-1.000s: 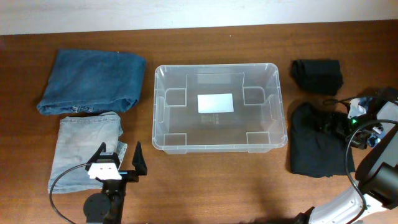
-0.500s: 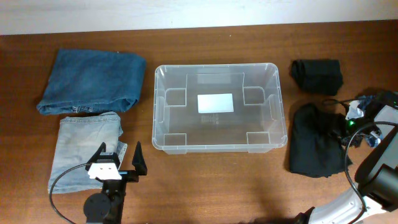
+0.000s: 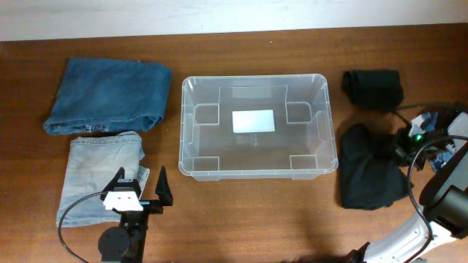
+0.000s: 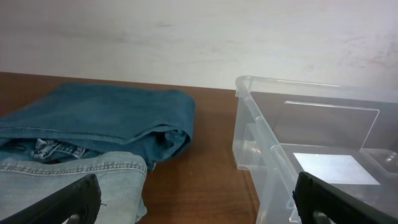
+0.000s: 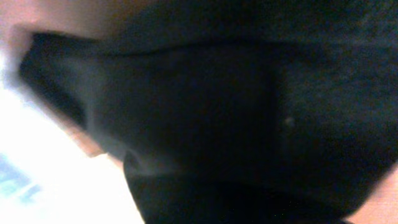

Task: Pack container
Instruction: 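Lower the right gripper and grasp the black shirt, then lift the black shirt and carry it left over the container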

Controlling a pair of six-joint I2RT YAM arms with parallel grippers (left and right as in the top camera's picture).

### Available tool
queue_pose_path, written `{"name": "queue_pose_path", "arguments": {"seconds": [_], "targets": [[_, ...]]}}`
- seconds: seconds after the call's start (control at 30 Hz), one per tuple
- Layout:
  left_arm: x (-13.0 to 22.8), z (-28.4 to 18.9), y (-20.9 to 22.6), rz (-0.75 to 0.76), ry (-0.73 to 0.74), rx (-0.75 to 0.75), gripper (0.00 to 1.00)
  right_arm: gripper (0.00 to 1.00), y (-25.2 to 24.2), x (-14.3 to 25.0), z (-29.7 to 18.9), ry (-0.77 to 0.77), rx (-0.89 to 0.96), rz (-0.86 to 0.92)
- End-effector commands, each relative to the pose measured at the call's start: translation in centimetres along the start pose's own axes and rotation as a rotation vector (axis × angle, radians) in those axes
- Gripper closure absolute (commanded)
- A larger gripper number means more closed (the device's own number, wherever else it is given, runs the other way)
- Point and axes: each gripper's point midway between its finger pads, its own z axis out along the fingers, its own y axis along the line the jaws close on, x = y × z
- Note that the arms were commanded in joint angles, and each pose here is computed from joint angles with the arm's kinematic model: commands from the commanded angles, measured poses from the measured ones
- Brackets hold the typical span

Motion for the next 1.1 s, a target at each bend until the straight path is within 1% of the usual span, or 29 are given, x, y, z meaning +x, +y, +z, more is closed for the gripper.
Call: {"name": "queue_pose_path", "arguments": {"seconds": [0.0, 0.1, 0.2, 0.33, 0.5, 0.63, 0.77, 0.83, 0.9, 0.97, 1.07], "targets": [[0.2, 0.0, 0.1, 0.016, 0.005, -0.004, 0.01, 0.96, 6.4, -2.2, -5.3, -0.09, -0.232, -0.064], [0.2, 0.0, 0.1, 0.016, 0.005, -0.004, 0.01, 0.96, 10.8, -2.1, -9.6, -0.121, -0.398, -0.127], [0.2, 0.0, 0.1, 0.016, 0.005, -0.004, 0.01, 0.96, 13.6, -1.5, -13.3, -0.142, -0.479, -0.146], [0.2, 0.0, 0.1, 0.016, 0.005, -0.004, 0.01, 0.96, 16.0, -0.1, -17.1, -0.162, -0.492, -0.174], [0.2, 0.0, 0.1, 0.016, 0.005, -0.004, 0.0, 0.96, 19.9, 2.4, -19.2, -0.204, -0.487, -0.266], [0.2, 0.0, 0.1, 0.016, 0.005, -0.004, 0.0, 0.96, 23.7, 5.3, -18.9, -0.168, -0.489, -0.336], [0.2, 0.0, 0.1, 0.016, 0.005, -0.004, 0.01, 0.96, 27.7, 8.2, -17.0, -0.107, -0.464, -0.392], [0.2, 0.0, 0.1, 0.016, 0.005, -0.004, 0.01, 0.96, 29.1, 8.9, -15.4, -0.094, -0.397, -0.378], [0.2, 0.0, 0.1, 0.016, 0.005, -0.004, 0.01, 0.96, 30.4, 9.2, -13.3, -0.113, -0.294, -0.342], [0.2, 0.0, 0.1, 0.016, 0.005, -0.004, 0.01, 0.96, 31.9, 9.6, -11.3, -0.155, -0.206, -0.289], [0.2, 0.0, 0.1, 0.016, 0.005, -0.004, 0.01, 0.96, 34.5, 10.8, -9.2, -0.212, -0.148, -0.228]]}}
